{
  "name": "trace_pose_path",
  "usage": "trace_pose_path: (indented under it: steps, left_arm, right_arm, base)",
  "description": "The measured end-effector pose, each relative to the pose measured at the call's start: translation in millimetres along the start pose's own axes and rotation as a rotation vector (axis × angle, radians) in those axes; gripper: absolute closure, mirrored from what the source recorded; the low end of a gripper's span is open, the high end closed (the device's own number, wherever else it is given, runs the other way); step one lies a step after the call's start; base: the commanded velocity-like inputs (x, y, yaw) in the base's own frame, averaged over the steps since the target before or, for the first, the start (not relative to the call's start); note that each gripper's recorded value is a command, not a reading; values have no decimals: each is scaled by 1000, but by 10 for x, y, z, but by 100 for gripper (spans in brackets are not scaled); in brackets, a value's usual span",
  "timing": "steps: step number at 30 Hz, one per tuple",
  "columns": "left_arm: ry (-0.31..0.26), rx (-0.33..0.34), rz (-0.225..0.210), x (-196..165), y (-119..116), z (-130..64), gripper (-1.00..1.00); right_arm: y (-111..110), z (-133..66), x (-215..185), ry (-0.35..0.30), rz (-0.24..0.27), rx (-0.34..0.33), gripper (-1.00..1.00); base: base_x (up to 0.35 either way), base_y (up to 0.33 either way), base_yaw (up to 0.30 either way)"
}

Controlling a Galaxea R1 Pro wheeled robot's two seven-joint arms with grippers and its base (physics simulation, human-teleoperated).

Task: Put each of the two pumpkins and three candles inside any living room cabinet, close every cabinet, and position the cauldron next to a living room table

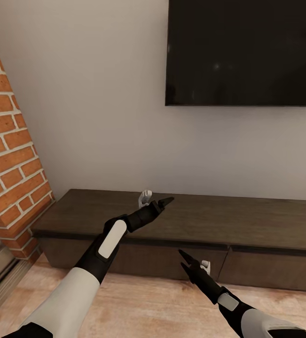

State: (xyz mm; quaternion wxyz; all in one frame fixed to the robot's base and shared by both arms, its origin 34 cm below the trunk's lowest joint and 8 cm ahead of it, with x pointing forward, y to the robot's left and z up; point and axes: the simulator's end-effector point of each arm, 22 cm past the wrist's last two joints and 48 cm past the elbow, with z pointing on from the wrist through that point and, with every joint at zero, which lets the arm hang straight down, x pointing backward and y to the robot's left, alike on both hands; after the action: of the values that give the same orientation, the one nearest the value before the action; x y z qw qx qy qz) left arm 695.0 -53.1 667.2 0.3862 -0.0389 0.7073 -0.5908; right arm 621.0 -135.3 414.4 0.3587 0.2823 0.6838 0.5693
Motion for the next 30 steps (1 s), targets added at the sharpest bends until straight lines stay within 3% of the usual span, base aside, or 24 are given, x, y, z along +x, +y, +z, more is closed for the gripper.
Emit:
trace_pose_path:
  steps: [18, 30]
  left_arm:
    - [1, -2, 0, 1, 5, 2, -100]
    - [15, -26, -39, 111, 306, 44, -100]
  right_arm:
    - [-15, 1, 1, 0, 2, 6, -100]
    - [-287, -16, 79, 10, 30, 45, -100]
  base:
    - [46, 0, 0]
    - [0, 0, 0]
